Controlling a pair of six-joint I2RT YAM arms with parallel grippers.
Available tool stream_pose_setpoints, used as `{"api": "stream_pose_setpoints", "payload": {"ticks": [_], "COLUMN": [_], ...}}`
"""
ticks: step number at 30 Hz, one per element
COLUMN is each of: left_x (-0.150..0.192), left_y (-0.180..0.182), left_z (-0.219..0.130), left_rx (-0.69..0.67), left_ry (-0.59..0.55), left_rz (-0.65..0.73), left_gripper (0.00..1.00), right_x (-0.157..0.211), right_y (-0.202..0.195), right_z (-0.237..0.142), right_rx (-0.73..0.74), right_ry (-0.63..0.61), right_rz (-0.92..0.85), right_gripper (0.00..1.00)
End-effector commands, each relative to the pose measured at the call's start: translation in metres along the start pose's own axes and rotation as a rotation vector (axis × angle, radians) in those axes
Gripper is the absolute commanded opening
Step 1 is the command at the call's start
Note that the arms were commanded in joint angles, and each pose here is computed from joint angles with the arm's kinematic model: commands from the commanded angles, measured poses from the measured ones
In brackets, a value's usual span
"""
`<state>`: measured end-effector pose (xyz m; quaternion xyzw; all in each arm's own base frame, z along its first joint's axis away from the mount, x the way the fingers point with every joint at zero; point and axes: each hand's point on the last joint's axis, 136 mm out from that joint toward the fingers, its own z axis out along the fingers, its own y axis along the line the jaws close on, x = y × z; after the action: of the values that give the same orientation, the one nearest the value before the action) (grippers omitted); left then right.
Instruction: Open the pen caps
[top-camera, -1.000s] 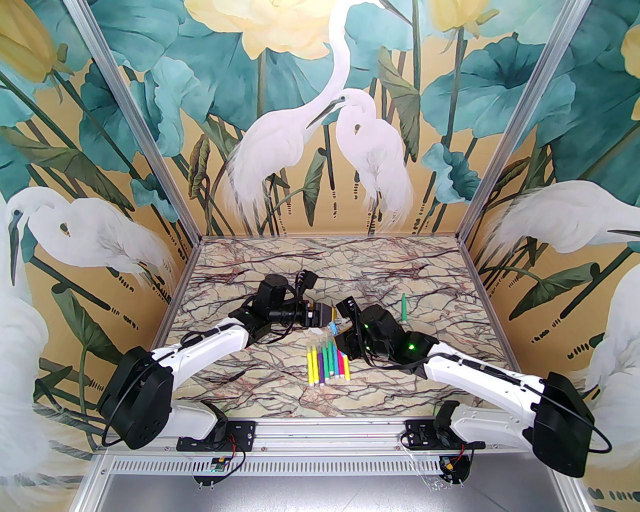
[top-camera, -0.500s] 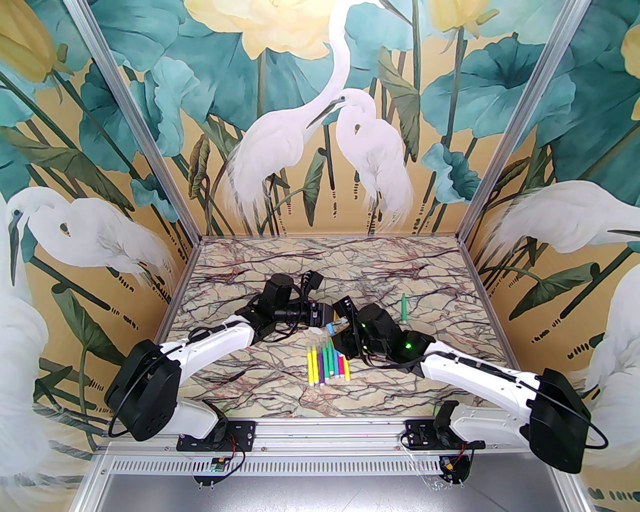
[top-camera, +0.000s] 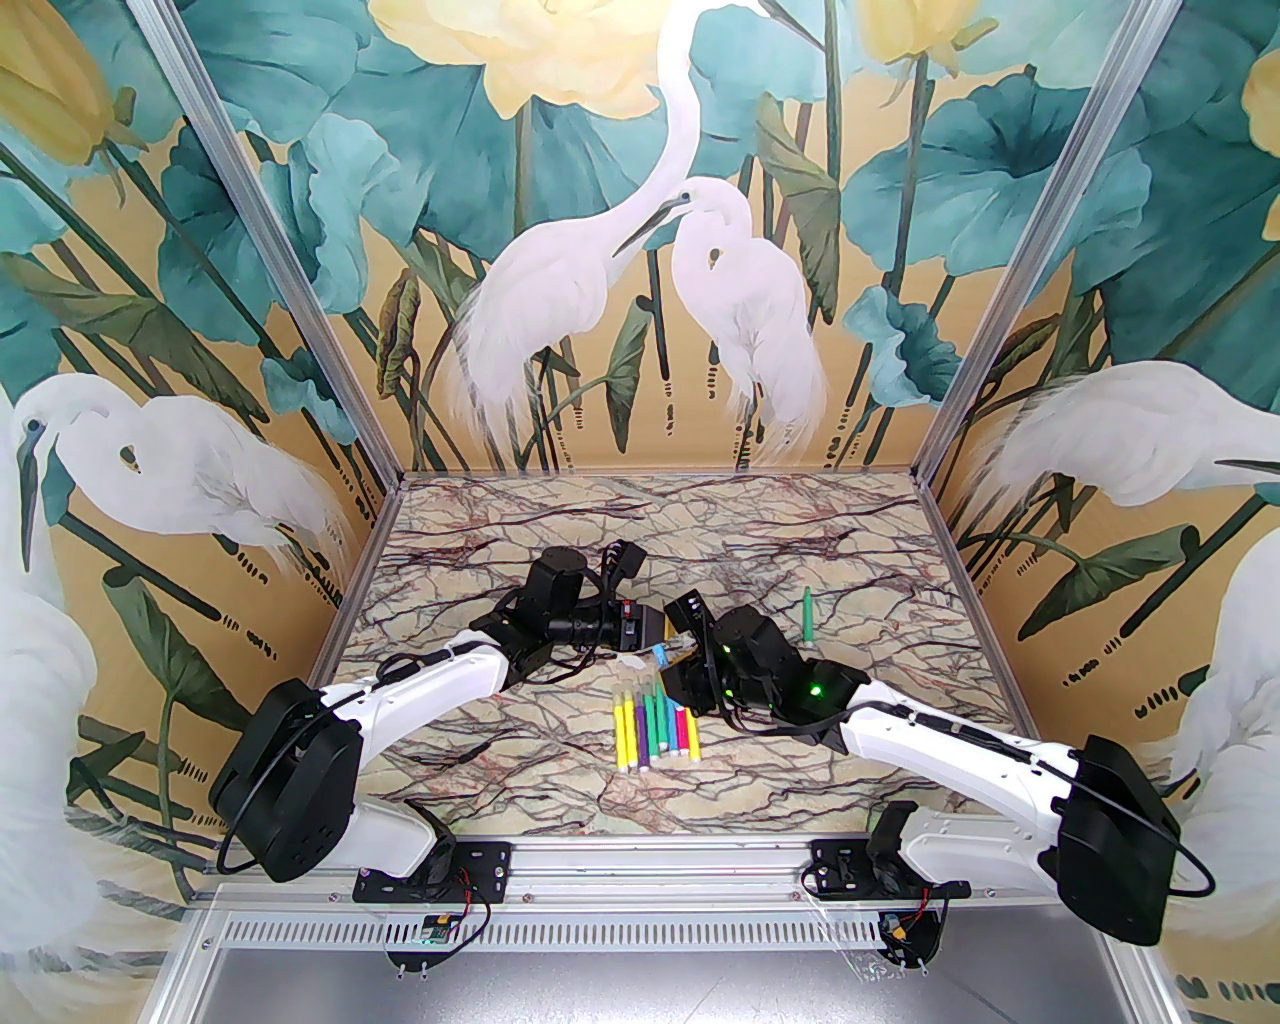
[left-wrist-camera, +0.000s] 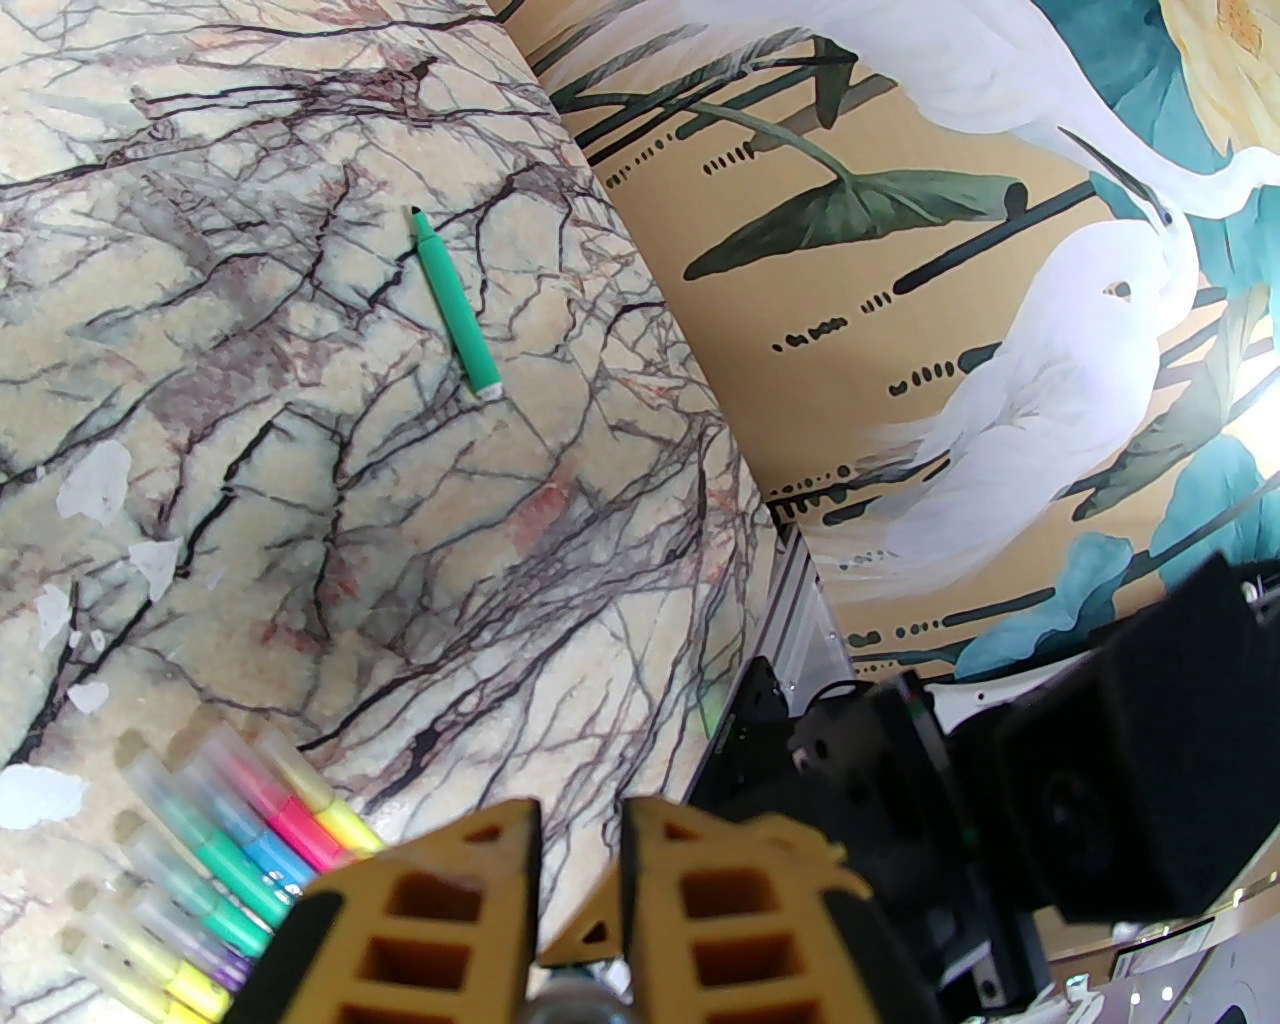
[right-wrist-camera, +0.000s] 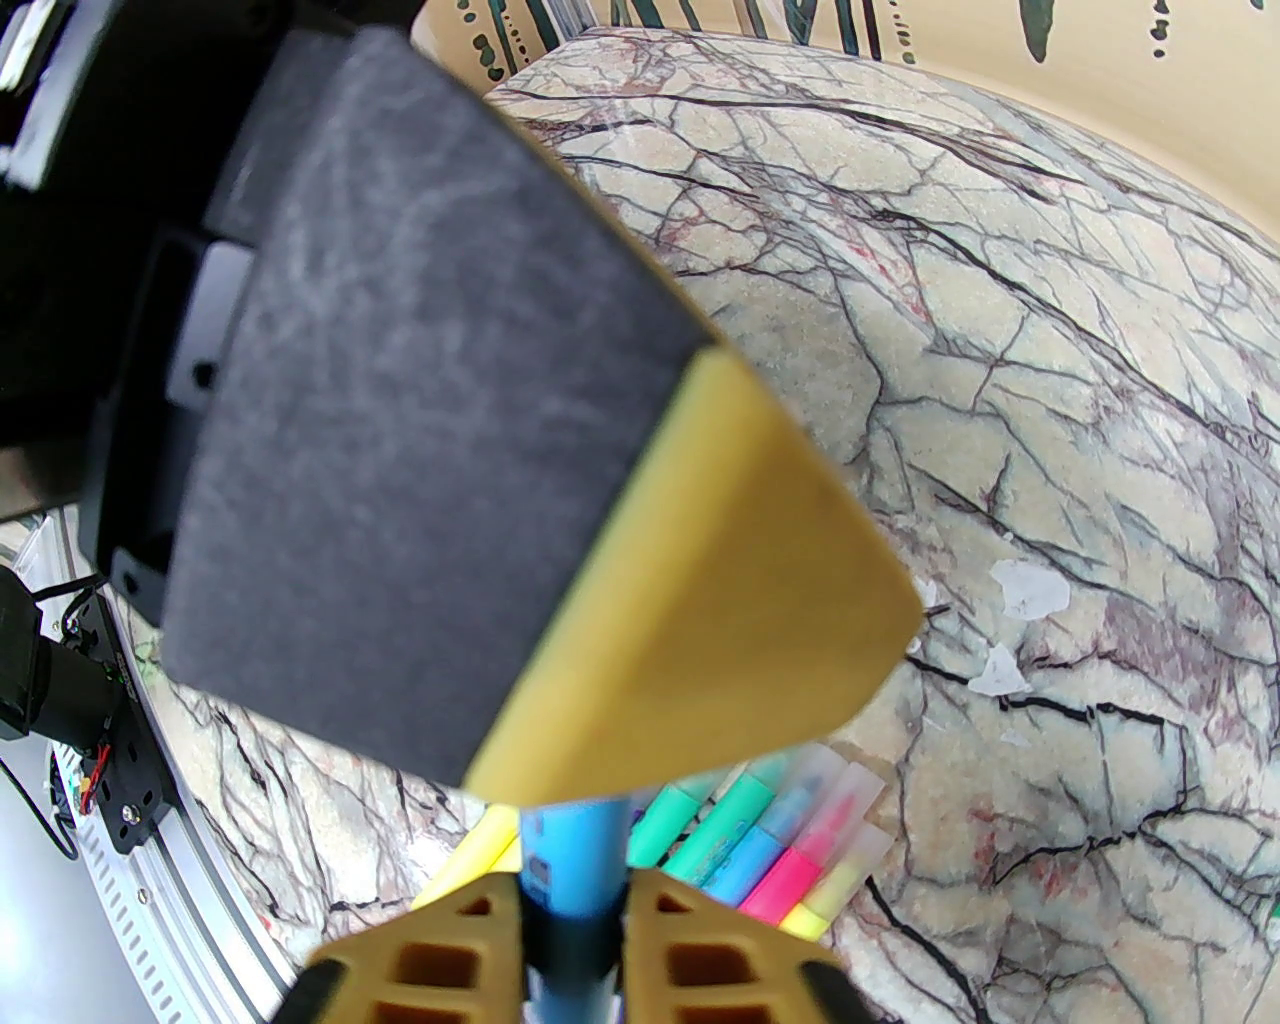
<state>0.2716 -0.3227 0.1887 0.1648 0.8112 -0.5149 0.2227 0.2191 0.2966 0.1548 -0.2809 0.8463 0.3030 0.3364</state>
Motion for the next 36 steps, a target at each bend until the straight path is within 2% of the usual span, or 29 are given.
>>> {"api": "stream_pose_setpoints", "payload": {"ticks": [1, 7, 16, 27, 36], "left_x": [-0.010, -0.013, -0.016, -0.017, -0.028], "left_y": [-0.014, -0.023, -0.029, -0.023, -0.013], "left_z": [0.003, 0.003, 0.004, 0.006, 0.005], "left_rx": [0.053, 0.092, 0.132, 0.116, 0.043], "left_ry": [-0.004, -0.009, -0.022, -0.029, -0.064], "left_rz": [0.011, 0.005, -0.018, -0.036, -0.057], "left_gripper": [0.02, 0.01, 0.00, 0.00, 0.00], "right_x": [-0.011, -0.009, -0.009, -0.006, 0.010], "right_y": [0.003, 0.003, 0.004, 0.003, -0.002], "right_z": [0.000, 0.003, 0.006, 0.000, -0.004], "right_rx": [-0.002, -0.008, -0.016, -0.010, 0.005], "right_ry": [-0.042, -0.046, -0.046, -0.045, -0.008], "right_rz": [-0.020, -0.016, -0.016, -0.019, -0.020], "right_gripper": [0.33, 0.38, 0.37, 0.12, 0.02]}}
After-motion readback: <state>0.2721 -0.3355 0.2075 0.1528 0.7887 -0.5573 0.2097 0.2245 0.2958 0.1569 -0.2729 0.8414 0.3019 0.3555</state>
